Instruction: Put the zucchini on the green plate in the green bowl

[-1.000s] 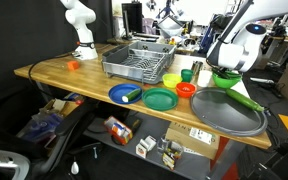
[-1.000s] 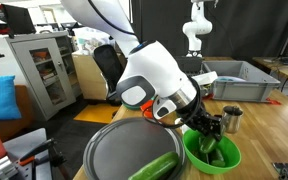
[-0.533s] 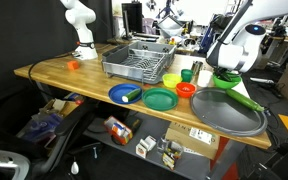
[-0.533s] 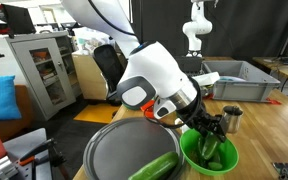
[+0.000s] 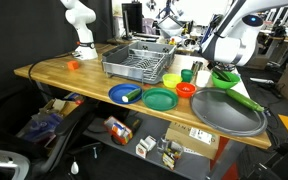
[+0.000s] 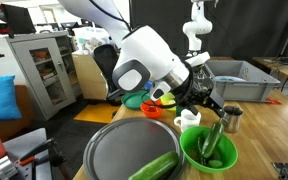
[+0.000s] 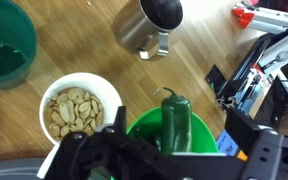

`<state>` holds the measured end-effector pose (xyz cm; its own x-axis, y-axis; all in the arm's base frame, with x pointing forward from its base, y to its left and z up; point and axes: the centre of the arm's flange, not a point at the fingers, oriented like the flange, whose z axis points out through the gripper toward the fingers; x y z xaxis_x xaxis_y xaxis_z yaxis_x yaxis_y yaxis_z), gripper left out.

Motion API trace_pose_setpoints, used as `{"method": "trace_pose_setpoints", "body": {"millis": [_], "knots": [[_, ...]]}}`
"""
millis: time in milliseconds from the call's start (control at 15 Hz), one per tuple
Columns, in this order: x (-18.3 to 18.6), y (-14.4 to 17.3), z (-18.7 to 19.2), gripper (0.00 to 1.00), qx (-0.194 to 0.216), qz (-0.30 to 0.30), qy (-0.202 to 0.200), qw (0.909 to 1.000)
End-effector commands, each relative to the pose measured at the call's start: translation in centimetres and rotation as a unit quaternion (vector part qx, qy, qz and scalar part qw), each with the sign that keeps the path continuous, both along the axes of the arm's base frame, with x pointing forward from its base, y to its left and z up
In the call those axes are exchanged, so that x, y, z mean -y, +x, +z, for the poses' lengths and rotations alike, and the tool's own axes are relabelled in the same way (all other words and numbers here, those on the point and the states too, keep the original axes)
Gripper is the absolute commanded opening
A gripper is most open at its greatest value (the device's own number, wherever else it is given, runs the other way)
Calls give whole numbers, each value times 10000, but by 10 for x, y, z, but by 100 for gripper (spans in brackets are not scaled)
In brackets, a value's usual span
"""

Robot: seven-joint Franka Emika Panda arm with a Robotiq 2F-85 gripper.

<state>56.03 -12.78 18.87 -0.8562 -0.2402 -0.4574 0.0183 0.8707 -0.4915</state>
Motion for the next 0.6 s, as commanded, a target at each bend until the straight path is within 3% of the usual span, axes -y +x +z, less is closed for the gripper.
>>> {"method": "trace_pose_setpoints", "body": {"millis": [0, 267, 533], "knots": [[-15, -29, 16, 100, -8, 26, -71, 10000], [-36, -45, 32, 100, -133, 351, 47, 9993], [-73, -60, 54, 100, -180, 1071, 340, 9935]]}}
